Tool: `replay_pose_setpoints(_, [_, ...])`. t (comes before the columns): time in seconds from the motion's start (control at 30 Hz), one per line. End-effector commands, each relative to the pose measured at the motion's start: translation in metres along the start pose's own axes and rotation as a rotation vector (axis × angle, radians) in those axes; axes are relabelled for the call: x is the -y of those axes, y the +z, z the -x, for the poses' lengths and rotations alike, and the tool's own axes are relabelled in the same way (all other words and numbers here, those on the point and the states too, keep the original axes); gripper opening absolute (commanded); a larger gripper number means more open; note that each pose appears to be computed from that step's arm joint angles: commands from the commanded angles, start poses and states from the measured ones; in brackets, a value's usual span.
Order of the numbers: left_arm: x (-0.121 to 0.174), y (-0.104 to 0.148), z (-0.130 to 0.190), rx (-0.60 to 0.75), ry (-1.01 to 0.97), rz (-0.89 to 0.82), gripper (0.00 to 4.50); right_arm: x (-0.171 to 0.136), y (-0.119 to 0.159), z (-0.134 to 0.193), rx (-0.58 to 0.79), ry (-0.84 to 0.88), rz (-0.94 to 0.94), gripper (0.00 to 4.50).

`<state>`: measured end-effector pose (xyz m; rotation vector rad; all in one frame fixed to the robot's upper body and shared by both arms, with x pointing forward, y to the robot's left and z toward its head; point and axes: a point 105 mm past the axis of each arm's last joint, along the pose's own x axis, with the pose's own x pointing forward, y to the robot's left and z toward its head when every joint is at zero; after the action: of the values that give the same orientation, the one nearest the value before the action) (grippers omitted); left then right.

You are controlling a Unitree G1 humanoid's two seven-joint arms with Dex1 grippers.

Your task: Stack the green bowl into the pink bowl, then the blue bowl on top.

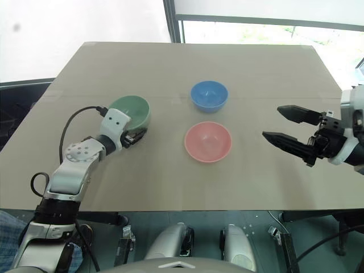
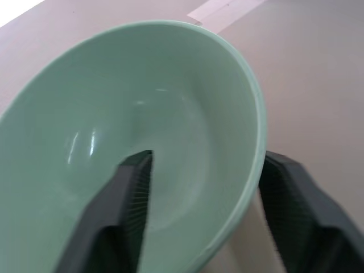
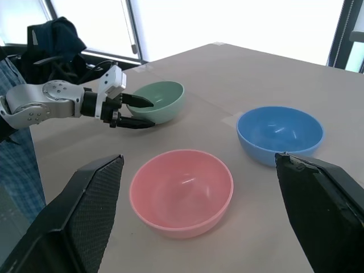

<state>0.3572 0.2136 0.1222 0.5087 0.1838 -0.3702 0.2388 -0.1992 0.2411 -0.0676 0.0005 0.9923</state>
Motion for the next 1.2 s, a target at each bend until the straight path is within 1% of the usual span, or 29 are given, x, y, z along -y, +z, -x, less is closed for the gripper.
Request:
replay_pose_setpoints(0.03, [-0.005,0.009,0.000,0.024,0.000,-0.040,1.11,-0.003,0.009,0.000,0.016,0.004,0.050,4.50])
replay_pose_setpoints(0.07, [-0.004,0.009,0.000,0.024,-0.005,-0.042,0.95,-0.003,0.009,0.000,0.016,0.003,0.050,4.50])
replay_pose_setpoints(0.1, [-0.003,0.009,-0.001,0.023,-0.012,-0.043,0.41,-0.003,0.009,0.000,0.015,0.002,0.050,4.50])
replay_pose_setpoints(0.13, [-0.003,0.009,-0.001,0.023,-0.018,-0.045,0.08,-0.003,0.008,-0.001,0.015,0.001,0.050,4.50])
replay_pose_setpoints(0.17, [-0.002,0.009,-0.001,0.022,-0.022,-0.046,0.01,-0.003,0.008,-0.001,0.015,0.000,0.049,4.50])
replay_pose_setpoints(0.27, [-0.001,0.005,-0.002,0.003,-0.043,-0.036,0.01,-0.002,0.008,-0.001,0.019,-0.005,0.049,4.50])
replay_pose_setpoints(0.33, [0.001,0.002,-0.005,-0.010,-0.068,0.001,0.01,-0.002,0.009,-0.001,0.030,-0.012,0.049,4.50])
replay_pose_setpoints(0.4, [-0.001,0.004,-0.008,-0.002,-0.074,0.013,0.01,-0.002,0.009,-0.002,0.035,-0.011,0.049,4.50])
replay_pose_setpoints(0.47, [-0.002,0.015,-0.011,0.038,-0.093,-0.005,0.01,-0.002,0.009,-0.003,0.035,-0.009,0.048,4.50])
replay_pose_setpoints(0.57, [0.006,0.044,-0.016,0.144,-0.176,-0.013,0.01,-0.001,0.009,-0.002,0.036,-0.012,0.046,4.50])
replay_pose_setpoints(0.67, [0.029,0.078,-0.015,0.262,-0.334,-0.090,0.01,0.000,0.010,-0.003,0.036,-0.011,0.044,4.50])
replay_pose_setpoints(0.73, [0.046,0.097,-0.010,0.322,-0.456,-0.168,0.01,0.000,0.010,-0.004,0.036,-0.007,0.044,4.50])
replay_pose_setpoints(0.83, [0.081,0.124,0.011,0.422,-0.706,-0.332,0.01,-0.001,0.010,-0.005,0.034,-0.001,0.048,4.50])
replay_pose_setpoints(0.9, [0.096,0.139,0.024,0.477,-0.833,-0.415,0.01,-0.002,0.010,-0.006,0.036,0.001,0.051,4.50])
replay_pose_setpoints(1.03, [0.117,0.145,0.044,0.517,-1.031,-0.588,0.01,-0.004,0.008,-0.007,0.037,-0.001,0.049,4.50])
replay_pose_setpoints(1.1, [0.125,0.144,0.047,0.532,-1.080,-0.674,0.01,-0.005,0.007,-0.007,0.037,-0.002,0.047,4.50])
replay_pose_setpoints(1.2, [0.131,0.141,0.045,0.536,-1.100,-0.722,0.01,-0.005,0.006,-0.007,0.040,-0.010,0.049,4.50])
